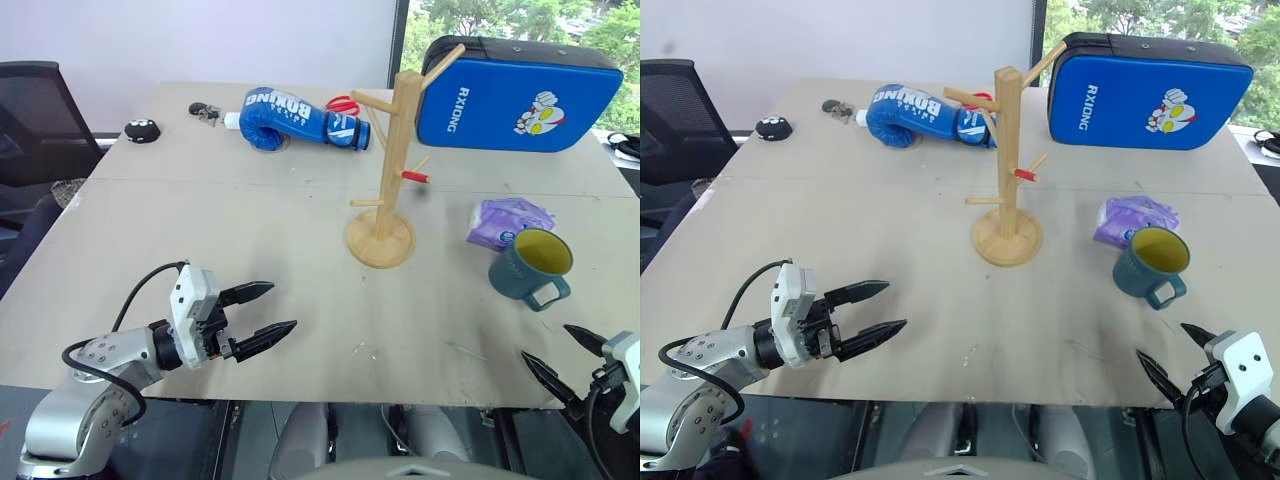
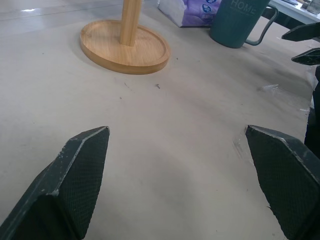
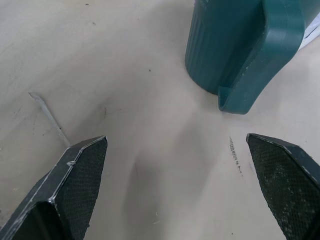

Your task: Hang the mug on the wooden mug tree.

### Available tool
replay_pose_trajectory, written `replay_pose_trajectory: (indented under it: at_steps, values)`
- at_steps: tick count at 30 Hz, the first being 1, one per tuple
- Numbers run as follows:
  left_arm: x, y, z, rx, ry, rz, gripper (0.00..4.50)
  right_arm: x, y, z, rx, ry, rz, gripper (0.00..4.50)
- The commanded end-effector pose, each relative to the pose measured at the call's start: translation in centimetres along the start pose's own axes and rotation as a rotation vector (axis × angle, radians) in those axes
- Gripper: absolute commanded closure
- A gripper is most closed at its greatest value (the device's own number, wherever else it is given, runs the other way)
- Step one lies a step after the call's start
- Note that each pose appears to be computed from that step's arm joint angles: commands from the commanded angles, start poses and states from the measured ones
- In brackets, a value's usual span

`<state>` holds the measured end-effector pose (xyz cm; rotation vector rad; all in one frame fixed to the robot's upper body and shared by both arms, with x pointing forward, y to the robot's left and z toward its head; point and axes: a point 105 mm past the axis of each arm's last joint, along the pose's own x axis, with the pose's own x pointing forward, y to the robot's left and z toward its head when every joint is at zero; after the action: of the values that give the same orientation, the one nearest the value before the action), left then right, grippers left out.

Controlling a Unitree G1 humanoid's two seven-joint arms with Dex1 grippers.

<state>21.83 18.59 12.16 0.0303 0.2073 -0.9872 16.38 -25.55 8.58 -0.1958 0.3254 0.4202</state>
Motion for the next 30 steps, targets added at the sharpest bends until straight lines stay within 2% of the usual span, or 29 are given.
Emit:
replay_pose_trajectory:
  at_steps: [1,4,9,13,20,30]
  values:
    - [0.4,-0.2,1.5,0.035,-0.036,-0.034,0.05,0.4,-0.1,1.7,-0.020,-0.046,-0.027,0.00]
    - [1.1,-1.0,2.9,0.073,-0.071,-0.121,0.05,0.9,0.1,2.8,-0.006,-0.098,-0.100,0.00]
    - [1.6,-2.8,4.3,0.141,-0.088,-0.290,0.05,1.0,-0.7,2.6,0.075,-0.124,-0.321,0.00]
    - [1.7,-3.2,5.4,0.160,-0.105,-0.355,0.05,1.2,-0.5,2.4,0.123,-0.147,-0.433,0.00]
    - [2.0,-3.0,6.0,0.182,-0.104,-0.378,0.05,2.6,-0.2,2.2,0.173,-0.179,-0.516,0.00]
    - [1.5,-3.4,6.4,0.207,-0.100,-0.398,0.05,4.3,-1.4,2.1,0.177,-0.190,-0.615,0.00]
